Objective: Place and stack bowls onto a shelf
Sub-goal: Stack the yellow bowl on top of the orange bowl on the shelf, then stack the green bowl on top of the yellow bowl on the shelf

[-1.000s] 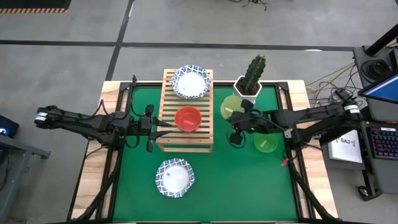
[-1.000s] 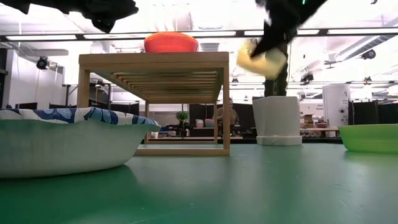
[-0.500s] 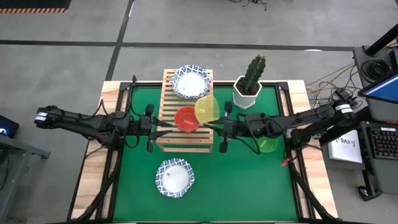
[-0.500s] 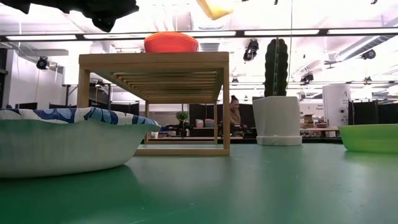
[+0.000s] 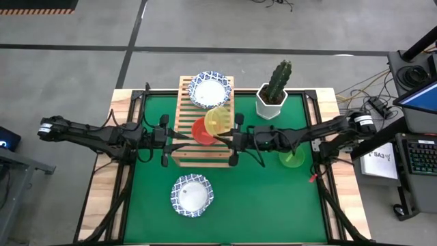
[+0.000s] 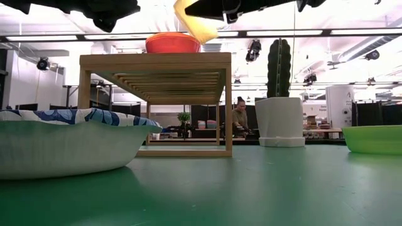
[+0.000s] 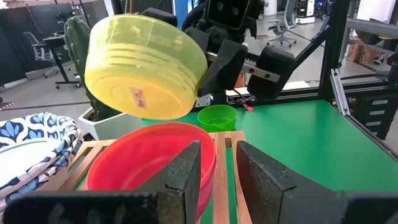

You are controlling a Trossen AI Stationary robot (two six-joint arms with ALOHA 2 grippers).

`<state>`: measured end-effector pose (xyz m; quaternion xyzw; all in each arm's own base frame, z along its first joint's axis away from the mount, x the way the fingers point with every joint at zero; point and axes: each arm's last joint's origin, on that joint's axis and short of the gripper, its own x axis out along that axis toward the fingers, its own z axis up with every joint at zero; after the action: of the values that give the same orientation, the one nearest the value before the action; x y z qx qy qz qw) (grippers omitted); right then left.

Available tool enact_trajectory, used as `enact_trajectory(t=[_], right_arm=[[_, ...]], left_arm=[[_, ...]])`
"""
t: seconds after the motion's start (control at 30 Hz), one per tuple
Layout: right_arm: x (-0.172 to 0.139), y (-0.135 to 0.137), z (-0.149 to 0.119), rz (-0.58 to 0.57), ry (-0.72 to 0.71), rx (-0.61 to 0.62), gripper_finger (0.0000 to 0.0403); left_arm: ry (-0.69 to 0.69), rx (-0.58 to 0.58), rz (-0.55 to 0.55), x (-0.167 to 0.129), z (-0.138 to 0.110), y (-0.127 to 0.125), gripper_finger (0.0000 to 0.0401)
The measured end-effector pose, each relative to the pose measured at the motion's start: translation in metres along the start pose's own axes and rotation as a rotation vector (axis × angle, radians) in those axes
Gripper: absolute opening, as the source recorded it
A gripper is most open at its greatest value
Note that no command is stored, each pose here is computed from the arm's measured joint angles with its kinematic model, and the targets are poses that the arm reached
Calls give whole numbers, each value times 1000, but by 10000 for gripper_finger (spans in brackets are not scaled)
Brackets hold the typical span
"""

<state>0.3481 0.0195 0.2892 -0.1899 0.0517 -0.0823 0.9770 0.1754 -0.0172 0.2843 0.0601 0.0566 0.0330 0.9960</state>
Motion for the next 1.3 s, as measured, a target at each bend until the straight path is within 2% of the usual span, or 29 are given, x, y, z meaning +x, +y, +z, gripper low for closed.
enact_trajectory(t=[0.53,0.97,1.3], right_arm=[[2,-2,-4,-5,12,-37,16],[8,1,-7,-12,-15,-39,98],[8,1,-6,-12,-19,-24,137]], left_arm=[[-37,5,4,0,3,0,86],[-39,13,4,1,3,0,86],[-38,13,4,1,3,0,86]])
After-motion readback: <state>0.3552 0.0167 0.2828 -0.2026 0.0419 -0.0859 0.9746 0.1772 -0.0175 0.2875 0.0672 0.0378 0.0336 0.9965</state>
